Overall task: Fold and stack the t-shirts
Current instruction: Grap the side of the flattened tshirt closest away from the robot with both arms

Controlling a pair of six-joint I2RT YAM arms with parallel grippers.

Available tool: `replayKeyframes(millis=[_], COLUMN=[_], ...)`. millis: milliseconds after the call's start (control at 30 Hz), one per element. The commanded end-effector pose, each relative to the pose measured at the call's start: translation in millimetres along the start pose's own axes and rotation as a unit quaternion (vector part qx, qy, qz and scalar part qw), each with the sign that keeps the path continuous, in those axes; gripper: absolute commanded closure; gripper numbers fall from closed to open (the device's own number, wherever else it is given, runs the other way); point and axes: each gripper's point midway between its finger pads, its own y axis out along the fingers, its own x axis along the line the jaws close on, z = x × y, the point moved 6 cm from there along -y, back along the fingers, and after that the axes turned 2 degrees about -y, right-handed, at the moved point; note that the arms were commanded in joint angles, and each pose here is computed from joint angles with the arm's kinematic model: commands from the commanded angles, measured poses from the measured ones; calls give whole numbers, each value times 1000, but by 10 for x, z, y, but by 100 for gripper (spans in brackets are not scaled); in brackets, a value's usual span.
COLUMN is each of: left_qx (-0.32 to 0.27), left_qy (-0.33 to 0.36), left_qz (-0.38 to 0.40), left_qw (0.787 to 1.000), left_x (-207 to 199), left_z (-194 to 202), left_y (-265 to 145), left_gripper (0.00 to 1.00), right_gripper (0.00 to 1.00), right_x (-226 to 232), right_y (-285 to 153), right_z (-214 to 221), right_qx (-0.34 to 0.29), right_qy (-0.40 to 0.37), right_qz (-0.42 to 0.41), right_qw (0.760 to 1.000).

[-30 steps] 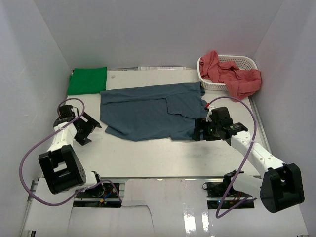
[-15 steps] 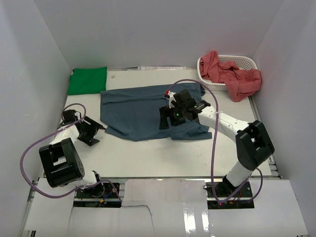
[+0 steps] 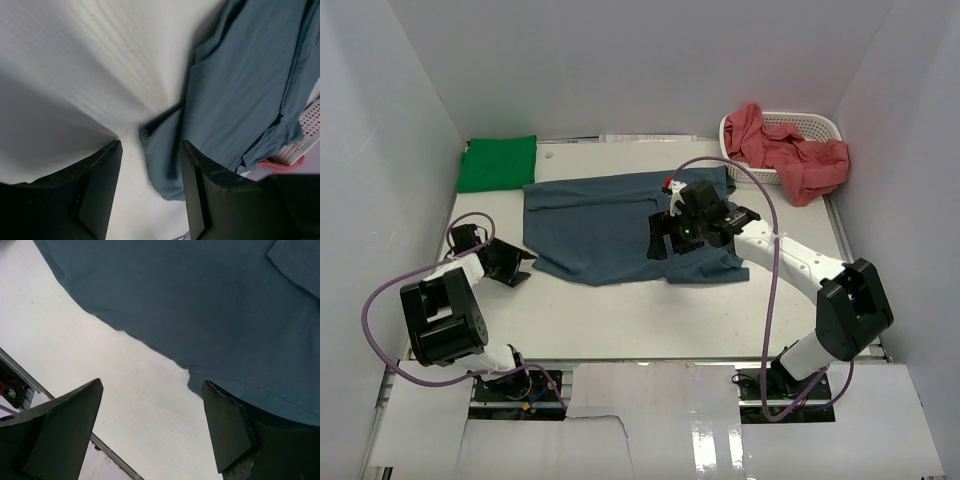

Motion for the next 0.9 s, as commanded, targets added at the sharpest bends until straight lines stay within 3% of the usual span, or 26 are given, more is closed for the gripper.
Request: replayKeyframes(millis=[0,233,400,867], left_qx=[-10,-9,-2,-47], left_qy=[2,12,9,25], left_qz=[-57,-86,-100,-99], left_qw=[998,996,995,994], left_x=[188,189,237,111], left_z=[57,86,126,108], left_y=[193,333,381,-14], left_gripper=[39,45,65,66], right_gripper=[13,12,11,10], right_x=[-9,-43,-81,-153], right_y=[-127,-186,-205,-133], right_z=[-20,58,140,252], right_qx=[-21,-21,-18,2], right_qy=[-3,-4,-2,5], right_qz=[12,23,32,42], right_qw=[1000,999,999,999])
